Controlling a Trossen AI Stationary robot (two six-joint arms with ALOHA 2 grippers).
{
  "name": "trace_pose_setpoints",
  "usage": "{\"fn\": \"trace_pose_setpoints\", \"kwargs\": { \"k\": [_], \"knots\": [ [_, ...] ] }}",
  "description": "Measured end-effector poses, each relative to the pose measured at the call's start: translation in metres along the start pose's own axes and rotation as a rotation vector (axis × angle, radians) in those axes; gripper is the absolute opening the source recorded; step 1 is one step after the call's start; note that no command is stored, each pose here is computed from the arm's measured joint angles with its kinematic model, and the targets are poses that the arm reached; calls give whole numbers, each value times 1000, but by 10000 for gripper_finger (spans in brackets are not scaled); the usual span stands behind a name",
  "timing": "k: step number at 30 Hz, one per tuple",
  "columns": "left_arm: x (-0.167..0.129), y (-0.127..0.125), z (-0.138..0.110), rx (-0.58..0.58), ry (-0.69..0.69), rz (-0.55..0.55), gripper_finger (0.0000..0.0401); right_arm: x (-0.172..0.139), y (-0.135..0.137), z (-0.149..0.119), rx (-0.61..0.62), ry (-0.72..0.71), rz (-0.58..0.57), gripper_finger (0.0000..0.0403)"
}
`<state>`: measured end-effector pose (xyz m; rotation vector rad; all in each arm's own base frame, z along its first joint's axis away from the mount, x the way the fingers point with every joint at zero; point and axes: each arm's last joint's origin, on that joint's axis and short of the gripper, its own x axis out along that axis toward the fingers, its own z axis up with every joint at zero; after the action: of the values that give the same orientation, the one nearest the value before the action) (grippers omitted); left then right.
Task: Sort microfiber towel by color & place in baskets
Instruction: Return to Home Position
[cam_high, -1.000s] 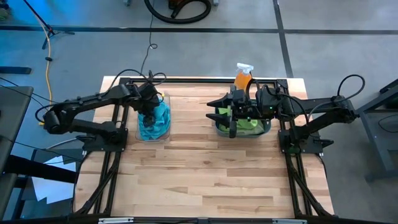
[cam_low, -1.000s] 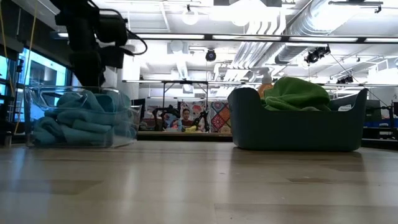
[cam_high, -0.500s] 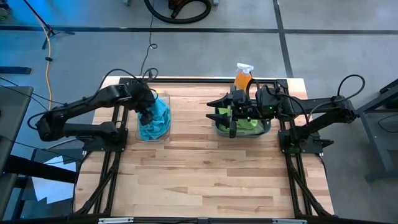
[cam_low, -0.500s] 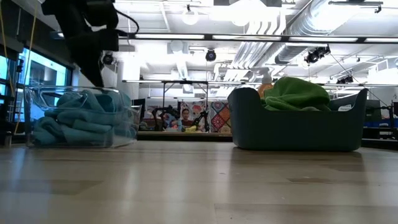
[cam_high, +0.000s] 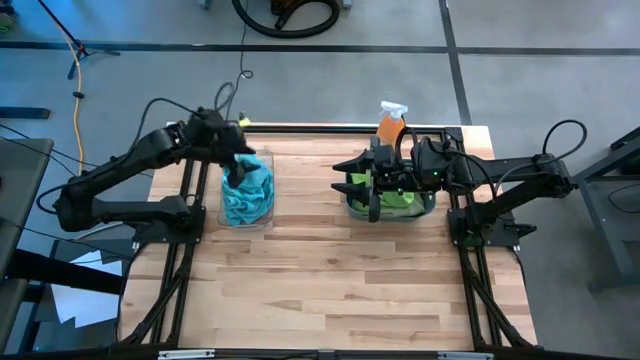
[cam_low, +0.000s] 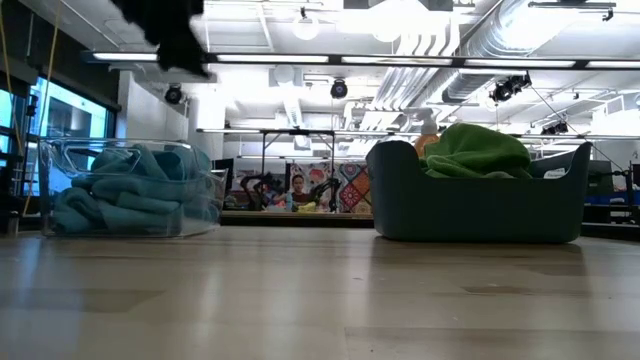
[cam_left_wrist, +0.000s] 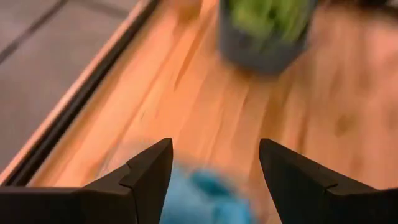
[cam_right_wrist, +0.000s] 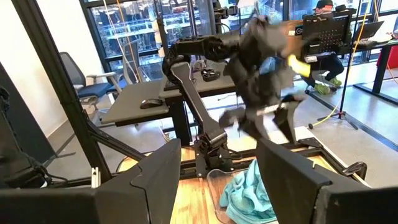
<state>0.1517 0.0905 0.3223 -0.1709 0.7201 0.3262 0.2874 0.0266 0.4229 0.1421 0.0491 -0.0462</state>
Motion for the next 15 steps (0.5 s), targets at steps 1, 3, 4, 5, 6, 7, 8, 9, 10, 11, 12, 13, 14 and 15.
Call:
{"fn": "trace_pose_setpoints", "kwargs": {
  "k": [1, 3, 4, 5, 6, 7, 8, 9, 10, 11, 12, 13, 14, 15],
  "knots": [
    [-4, -1, 7, -19, -49, -18, 230, 0, 0, 0, 0, 0, 0, 209],
    [-11, -3, 21, -65, -154, -54, 230, 0, 0, 0, 0, 0, 0, 209],
    [-13, -5, 27, -86, -211, -79, 230, 0, 0, 0, 0, 0, 0, 209],
    [-15, -8, 33, -102, -266, -106, 230, 0, 0, 0, 0, 0, 0, 209],
    [-17, -11, 38, -118, -314, -135, 230, 0, 0, 0, 0, 0, 0, 209],
    [-18, -15, 42, -128, -354, -167, 230, 0, 0, 0, 0, 0, 0, 209],
    [-20, -20, 46, -132, -391, -201, 230, 0, 0, 0, 0, 0, 0, 209],
    [-21, -26, 50, -126, -421, -246, 230, 0, 0, 0, 0, 1, 0, 209],
    [-21, -32, 52, -119, -439, -290, 230, 0, 0, 0, -1, 3, 0, 209],
    [-22, -39, 54, -111, -455, -331, 230, 0, 0, -1, -2, 8, 3, 209],
    [-22, -47, 56, -102, -466, -368, 230, 0, 0, -1, -2, 15, 10, 209],
    [-22, -54, 57, -95, -468, -407, 230, 0, 0, -2, -4, 26, 16, 209],
    [-23, -62, 57, -85, -470, -445, 229, -1, 0, -3, -5, 36, 20, 209],
    [-24, -70, 57, -77, -475, -478, 229, -1, 0, -4, -6, 45, 22, 209]
  ]
}}
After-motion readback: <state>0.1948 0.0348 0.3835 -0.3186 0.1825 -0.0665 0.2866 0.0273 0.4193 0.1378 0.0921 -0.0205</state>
